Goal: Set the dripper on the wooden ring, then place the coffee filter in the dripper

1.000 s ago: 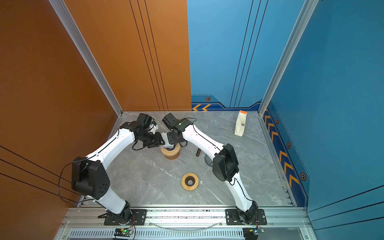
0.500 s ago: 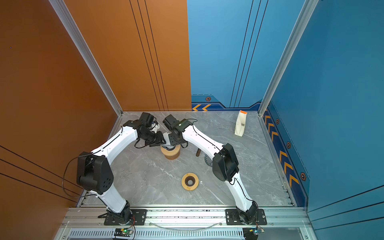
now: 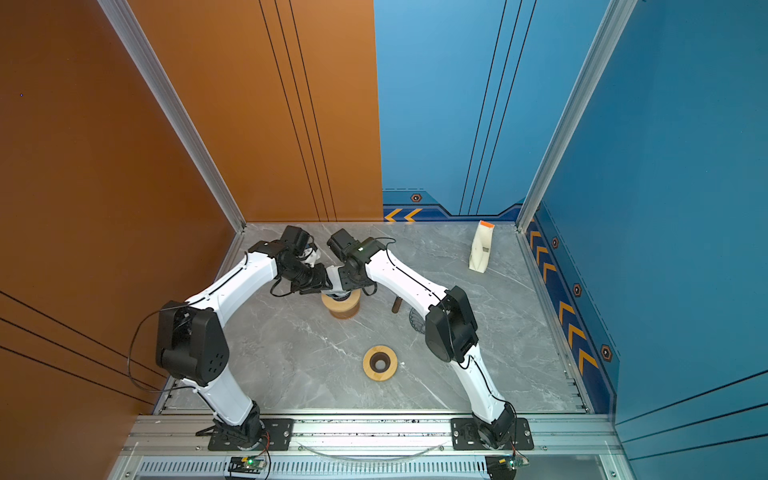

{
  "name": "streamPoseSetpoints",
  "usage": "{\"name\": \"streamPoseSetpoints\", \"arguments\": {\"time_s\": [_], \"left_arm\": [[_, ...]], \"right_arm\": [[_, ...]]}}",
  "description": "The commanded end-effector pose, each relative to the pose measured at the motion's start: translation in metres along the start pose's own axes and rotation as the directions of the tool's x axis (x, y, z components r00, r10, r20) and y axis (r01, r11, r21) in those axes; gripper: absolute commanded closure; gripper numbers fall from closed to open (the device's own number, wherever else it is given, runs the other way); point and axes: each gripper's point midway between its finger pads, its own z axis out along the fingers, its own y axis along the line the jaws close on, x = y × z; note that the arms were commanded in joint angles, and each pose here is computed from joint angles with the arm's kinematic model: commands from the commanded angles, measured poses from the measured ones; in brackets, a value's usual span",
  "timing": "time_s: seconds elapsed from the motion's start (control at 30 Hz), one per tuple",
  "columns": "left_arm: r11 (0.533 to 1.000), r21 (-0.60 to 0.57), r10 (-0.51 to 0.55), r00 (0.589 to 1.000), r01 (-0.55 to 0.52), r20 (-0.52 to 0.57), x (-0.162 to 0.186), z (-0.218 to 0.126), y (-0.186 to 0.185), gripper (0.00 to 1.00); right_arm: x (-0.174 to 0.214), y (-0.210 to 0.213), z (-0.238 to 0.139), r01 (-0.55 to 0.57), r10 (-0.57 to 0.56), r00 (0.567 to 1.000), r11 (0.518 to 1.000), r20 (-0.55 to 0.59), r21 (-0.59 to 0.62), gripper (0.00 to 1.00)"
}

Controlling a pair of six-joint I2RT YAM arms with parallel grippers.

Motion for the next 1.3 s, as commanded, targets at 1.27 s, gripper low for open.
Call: {"name": "streamPoseSetpoints", "arguments": {"time_s": [1.27], "left_arm": [[0.995,0.064,0.063,0.981,-0.076,0.181,-0.017,-0.070,-0.034,0.44]], "right_arm": [[-0.032,0.007,-0.084,-0.020,0.039,0.982,0.994,0.185,-0.104,0.51]]}}
